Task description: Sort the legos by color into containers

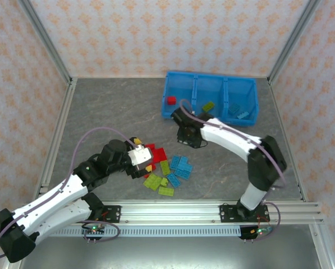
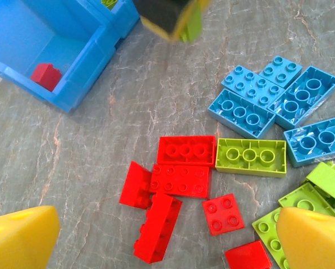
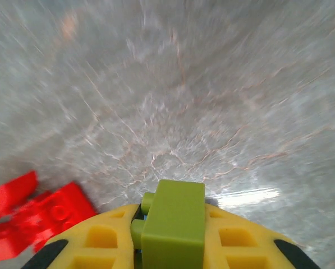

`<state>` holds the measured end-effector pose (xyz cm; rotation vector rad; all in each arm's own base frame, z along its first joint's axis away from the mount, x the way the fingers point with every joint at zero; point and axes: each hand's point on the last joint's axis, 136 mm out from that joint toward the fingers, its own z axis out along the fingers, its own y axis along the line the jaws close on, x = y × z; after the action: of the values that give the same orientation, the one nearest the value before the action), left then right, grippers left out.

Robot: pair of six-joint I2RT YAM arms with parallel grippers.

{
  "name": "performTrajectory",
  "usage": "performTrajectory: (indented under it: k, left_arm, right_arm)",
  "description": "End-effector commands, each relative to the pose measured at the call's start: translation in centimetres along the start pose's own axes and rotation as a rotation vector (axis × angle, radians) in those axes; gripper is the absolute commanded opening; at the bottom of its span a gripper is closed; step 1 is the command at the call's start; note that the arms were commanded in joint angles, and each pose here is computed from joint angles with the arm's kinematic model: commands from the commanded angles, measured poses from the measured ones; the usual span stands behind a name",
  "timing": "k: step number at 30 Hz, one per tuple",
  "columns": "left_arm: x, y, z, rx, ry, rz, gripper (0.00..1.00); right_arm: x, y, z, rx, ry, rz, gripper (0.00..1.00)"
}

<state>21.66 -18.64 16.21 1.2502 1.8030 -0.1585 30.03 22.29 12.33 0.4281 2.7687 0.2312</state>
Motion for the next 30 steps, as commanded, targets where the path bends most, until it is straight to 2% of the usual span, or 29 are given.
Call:
performTrajectory:
  k: [1,3,6,12,15,18,20,22,26,30]
  left_arm:
    - [-1.1,1.0,-0.1,-0.029,-0.047,-0.009,1.00]
    - [-1.2,1.2,-0.2,-0.034,-0.051,-0.013,1.00]
    - [-1.3,1.3,-0.3,-0.037,-0.056,-0.018,1.00]
    - [-2.1,1.4,-0.6,-0.030,-0.091,-0.047,1.00]
    - [-1.9,1.6,-0.7,-0.042,-0.078,-0.051,1.00]
    - [-1.7,2.0,-0.7,-0.064,-0.070,-0.060,1.00]
    - [-1.6,2.6,-0.7,-0.091,-0.061,-0.094,1.00]
    - [-1.3,3.6,-0.4,-0.137,-0.039,-0.141,1.00]
    - [-1.5,6.3,-0.4,-0.249,0.009,-0.277,1.00]
    - [-2.6,9.3,-0.4,-0.347,0.071,-0.524,1.00]
  right_arm:
    - [-5.7,-3.2,-4.7,0.037,-0.185,0.044,0.18]
    - [-9.2,-4.4,-6.1,0.022,-0.248,0.077,0.18]
    - [-14.0,-5.4,-5.8,-0.015,-0.266,0.114,0.18]
    - [-21.1,-5.0,-0.8,0.006,-0.232,0.112,0.16]
    - [-23.3,-4.5,1.8,0.008,-0.199,0.133,0.21]
    - [-24.8,-4.5,3.4,0.029,-0.180,0.137,0.31]
    - [-25.2,-4.4,4.1,0.017,-0.156,0.153,0.43]
    - [-25.4,-4.4,3.7,0.005,-0.148,0.164,0.50]
    - [-25.3,-3.9,1.0,-0.032,-0.165,0.147,0.54]
    - [-23.3,-3.4,-2.6,-0.103,-0.142,0.097,0.55]
